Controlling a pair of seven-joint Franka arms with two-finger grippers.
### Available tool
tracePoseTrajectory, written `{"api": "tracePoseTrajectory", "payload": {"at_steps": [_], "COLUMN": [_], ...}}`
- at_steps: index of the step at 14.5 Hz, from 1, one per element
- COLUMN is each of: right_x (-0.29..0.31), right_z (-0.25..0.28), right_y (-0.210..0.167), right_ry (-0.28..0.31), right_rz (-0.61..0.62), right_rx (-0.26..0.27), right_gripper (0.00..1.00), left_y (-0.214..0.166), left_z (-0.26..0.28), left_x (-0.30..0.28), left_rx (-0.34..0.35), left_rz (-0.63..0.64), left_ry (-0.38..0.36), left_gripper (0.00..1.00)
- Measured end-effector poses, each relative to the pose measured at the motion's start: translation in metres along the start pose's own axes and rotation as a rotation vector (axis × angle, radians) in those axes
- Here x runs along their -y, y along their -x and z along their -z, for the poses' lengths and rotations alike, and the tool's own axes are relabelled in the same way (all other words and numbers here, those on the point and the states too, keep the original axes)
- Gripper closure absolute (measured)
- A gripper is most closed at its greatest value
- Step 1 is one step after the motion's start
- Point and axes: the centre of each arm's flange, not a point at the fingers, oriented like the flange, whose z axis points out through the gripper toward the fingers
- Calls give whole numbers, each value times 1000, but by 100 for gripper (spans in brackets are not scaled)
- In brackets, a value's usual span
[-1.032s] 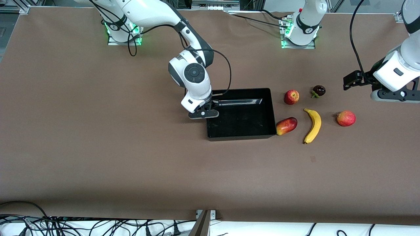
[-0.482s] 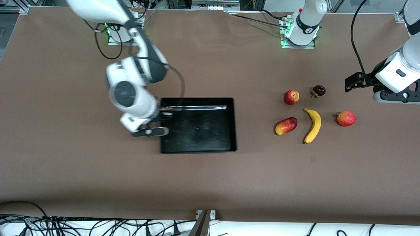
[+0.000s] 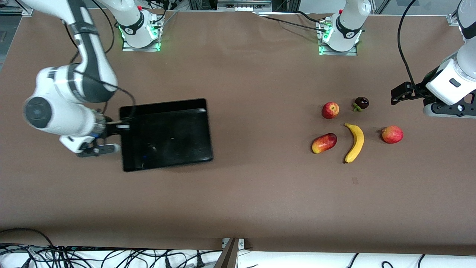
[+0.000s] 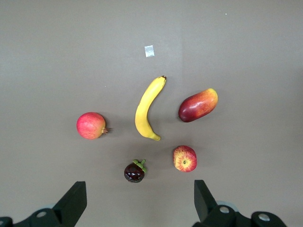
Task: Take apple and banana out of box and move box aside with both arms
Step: 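Drag the empty black box away from the fruits with the right gripper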
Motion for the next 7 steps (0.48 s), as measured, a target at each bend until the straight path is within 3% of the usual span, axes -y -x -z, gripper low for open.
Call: {"api": "tracePoseTrajectory", "payload": {"at_steps": [3,7], "right_x": [-55,-74], "right_z": [-43,-72], "right_y": [32,50], "right_ry": [15,20], "right_rz": [-29,-54], "right_rx": [-33,-22], "right_gripper": [95,95], "left_y": [-1,-7], "left_z": [-2,-13], "left_x": [0,0], "left_rx": [4,15], "left_rz": [0,-1], "left_ry": [0,1], "left_gripper": [0,0]}}
